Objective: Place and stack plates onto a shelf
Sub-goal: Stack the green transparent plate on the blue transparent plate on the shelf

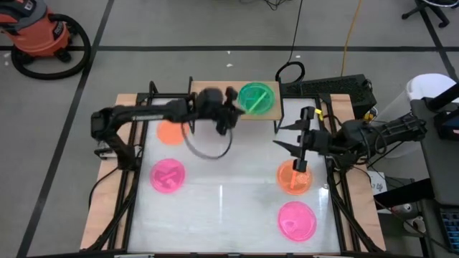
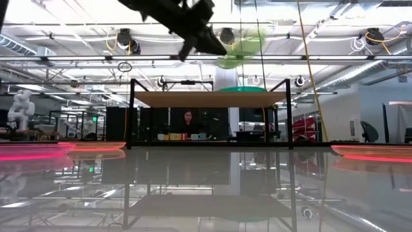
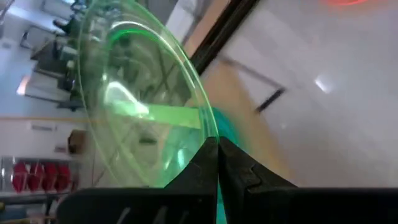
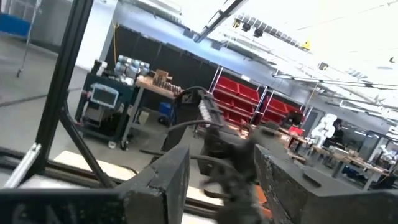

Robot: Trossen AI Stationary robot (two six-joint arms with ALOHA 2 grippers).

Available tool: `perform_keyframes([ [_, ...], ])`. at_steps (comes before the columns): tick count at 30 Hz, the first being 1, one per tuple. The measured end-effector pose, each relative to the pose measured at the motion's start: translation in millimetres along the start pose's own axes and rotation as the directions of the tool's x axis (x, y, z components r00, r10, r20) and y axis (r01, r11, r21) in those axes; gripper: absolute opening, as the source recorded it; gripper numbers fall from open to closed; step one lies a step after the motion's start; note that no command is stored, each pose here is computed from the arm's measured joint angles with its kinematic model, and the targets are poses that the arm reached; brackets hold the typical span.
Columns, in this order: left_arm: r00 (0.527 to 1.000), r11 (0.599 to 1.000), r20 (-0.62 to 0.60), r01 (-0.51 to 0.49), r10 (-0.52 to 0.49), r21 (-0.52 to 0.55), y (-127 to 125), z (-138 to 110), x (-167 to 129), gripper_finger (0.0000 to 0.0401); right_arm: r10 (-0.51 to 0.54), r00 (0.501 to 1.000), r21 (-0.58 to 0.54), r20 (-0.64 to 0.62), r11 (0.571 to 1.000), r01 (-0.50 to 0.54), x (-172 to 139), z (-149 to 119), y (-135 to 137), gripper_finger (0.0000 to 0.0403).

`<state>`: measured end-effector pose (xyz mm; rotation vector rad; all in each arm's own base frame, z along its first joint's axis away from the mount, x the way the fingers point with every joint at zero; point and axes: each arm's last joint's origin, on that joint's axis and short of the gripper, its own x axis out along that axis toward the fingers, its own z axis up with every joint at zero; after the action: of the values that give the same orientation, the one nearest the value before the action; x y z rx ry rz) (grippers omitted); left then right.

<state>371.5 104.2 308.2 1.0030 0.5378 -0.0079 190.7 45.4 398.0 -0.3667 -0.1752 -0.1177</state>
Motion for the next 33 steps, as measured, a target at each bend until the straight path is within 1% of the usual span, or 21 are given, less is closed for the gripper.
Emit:
perform_keyframes([
  [2,1.000,1.000,-0.003,0.017,-0.017,-0.019,9.5,-7.1,8.4,0.0001,0.005,1.000,-0.011,-0.010,1.000,-0.005,0.9,-1.3,1.0,0.0160],
  [4,1.000,1.000,0.016,0.011,-0.010,-0.027,21.9,-9.2,17.4,0.0001,0.010,1.000,-0.017,-0.021,1.000,-0.010,0.9,-2.5,1.5,0.0160],
  [7,0.999,0.998,-0.019,0.046,-0.047,-0.048,30.1,-19.2,33.5,0.0001,0.015,0.999,-0.023,-0.034,1.000,-0.016,0.8,-3.8,2.0,0.0160],
  [11,0.995,0.995,-0.058,0.082,-0.086,-0.064,27.6,-31.3,54.4,0.0015,0.021,0.998,-0.046,-0.052,0.999,-0.023,-0.5,-5.0,2.3,0.0160],
  [13,0.992,0.994,-0.076,0.096,-0.100,-0.054,25.0,-37.3,60.6,0.0026,0.021,0.998,-0.060,-0.053,0.998,-0.025,-0.9,-4.9,2.3,0.0160],
  [15,0.987,0.995,-0.126,0.095,-0.099,-0.041,23.1,-46.1,66.1,0.0033,0.021,0.998,-0.078,-0.052,0.997,-0.025,-1.8,-4.5,1.7,0.0160],
  [18,0.975,0.993,-0.187,0.110,-0.117,-0.050,22.3,-57.1,66.1,0.0037,0.018,0.999,-0.096,-0.049,0.995,-0.023,-2.4,-4.0,1.2,0.0160],
  [20,0.975,0.993,-0.193,0.104,-0.114,-0.058,24.8,-59.4,63.8,0.0038,0.018,0.999,-0.109,-0.048,0.994,-0.023,-2.8,-3.7,0.9,0.0160],
  [27,0.961,0.986,-0.225,0.144,-0.159,-0.082,23.4,-63.5,58.2,0.0041,0.004,0.999,-0.132,-0.054,0.991,-0.011,-2.8,-3.9,0.2,0.0160],
  [29,0.956,0.983,-0.238,0.152,-0.172,-0.100,21.7,-63.8,57.9,0.0051,-0.013,0.998,-0.132,-0.061,0.991,0.004,-2.9,-4.1,-0.2,0.0160],
  [33,0.950,0.981,-0.253,0.156,-0.181,-0.117,18.2,-58.9,58.0,0.0092,-0.031,0.997,-0.127,-0.074,0.992,0.022,-2.9,-4.8,-0.7,0.0160],
])
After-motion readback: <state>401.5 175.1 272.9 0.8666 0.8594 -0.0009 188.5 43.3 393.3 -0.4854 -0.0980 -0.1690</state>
